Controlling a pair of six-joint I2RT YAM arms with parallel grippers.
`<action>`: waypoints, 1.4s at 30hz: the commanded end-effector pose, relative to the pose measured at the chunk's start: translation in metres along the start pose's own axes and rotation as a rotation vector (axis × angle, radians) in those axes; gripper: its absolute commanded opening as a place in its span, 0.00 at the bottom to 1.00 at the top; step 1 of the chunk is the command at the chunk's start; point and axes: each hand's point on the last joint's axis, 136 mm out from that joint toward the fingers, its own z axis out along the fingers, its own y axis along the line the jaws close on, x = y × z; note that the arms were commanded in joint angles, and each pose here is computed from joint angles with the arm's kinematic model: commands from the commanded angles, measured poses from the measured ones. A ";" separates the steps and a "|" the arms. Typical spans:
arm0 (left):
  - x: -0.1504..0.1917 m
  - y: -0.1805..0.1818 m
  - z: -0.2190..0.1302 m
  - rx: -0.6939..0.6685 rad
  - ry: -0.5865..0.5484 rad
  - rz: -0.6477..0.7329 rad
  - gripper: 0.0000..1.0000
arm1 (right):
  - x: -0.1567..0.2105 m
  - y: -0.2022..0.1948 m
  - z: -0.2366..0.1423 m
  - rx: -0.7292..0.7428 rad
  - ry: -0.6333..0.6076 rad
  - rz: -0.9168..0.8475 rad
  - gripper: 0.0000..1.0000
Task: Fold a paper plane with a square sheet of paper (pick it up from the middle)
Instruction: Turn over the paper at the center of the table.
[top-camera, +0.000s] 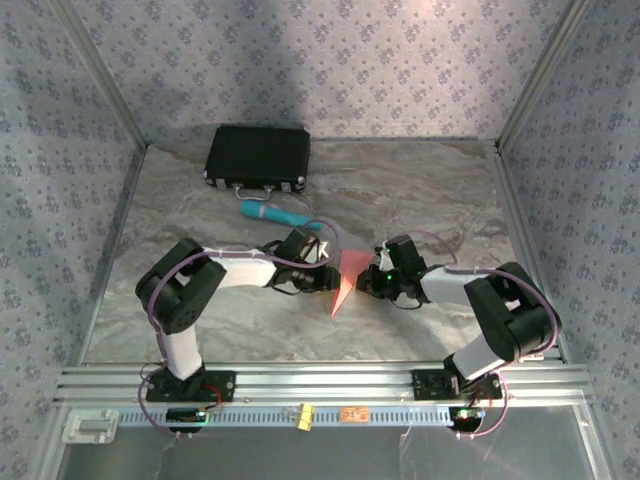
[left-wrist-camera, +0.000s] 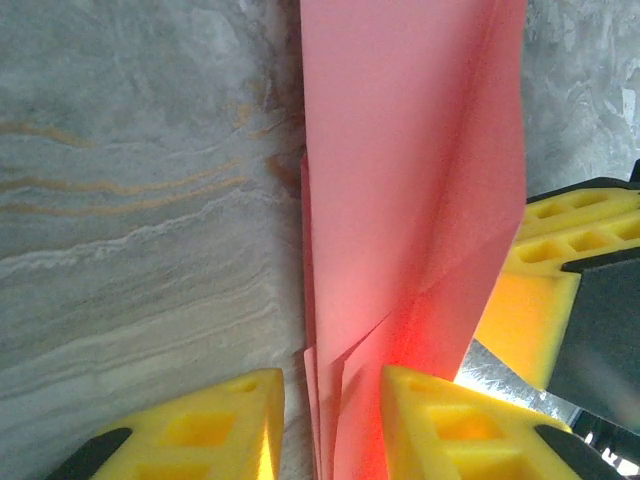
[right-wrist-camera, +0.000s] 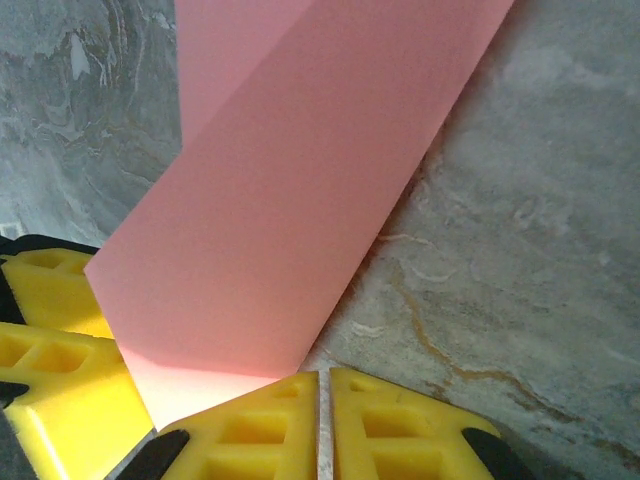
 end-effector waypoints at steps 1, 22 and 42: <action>0.003 -0.005 0.006 0.011 0.033 0.021 0.30 | -0.002 0.003 0.005 -0.004 0.009 0.007 0.12; 0.007 -0.021 0.006 0.087 0.071 0.053 0.24 | -0.001 0.009 0.007 -0.059 0.009 0.011 0.12; 0.010 -0.026 0.011 0.122 0.110 0.063 0.15 | -0.002 0.004 0.005 -0.059 0.000 0.028 0.12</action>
